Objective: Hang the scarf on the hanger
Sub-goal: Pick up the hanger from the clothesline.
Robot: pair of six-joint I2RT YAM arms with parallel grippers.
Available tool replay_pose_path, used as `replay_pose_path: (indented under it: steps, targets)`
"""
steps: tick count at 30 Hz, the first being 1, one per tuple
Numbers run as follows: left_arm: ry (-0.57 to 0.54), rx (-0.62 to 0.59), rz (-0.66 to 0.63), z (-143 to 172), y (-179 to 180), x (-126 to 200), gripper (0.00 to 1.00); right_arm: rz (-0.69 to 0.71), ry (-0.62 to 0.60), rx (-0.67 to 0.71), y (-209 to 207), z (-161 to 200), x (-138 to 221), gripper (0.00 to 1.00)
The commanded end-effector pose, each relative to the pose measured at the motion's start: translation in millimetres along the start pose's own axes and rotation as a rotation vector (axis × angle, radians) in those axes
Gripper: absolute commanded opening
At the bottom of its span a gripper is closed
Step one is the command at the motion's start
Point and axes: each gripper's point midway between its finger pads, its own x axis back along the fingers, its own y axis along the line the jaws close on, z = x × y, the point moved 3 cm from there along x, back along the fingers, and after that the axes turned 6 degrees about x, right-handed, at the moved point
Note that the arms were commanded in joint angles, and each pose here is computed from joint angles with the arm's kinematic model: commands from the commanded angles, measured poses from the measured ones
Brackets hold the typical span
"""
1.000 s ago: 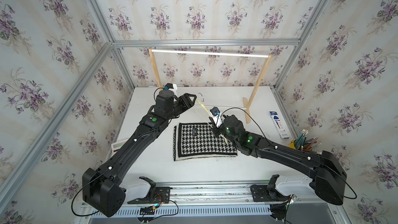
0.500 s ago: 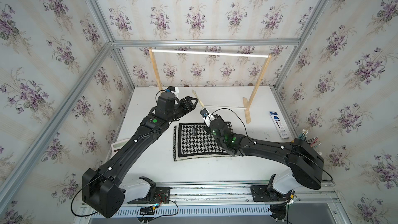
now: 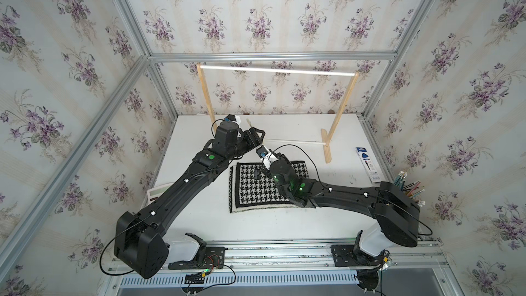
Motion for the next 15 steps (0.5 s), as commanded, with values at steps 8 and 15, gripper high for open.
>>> replay_pose_path:
  steps: [8,15]
  targets:
    - [-0.076,0.033,-0.014,-13.4,2.0,-18.8,0.75,0.003,-0.056,-0.035,4.8,-18.1,2.6,0.00]
    - [-0.101,0.039,-0.024,-16.6,2.6,-23.0,0.71,-0.016,-0.065,-0.018,13.7,-23.9,3.2,0.00]
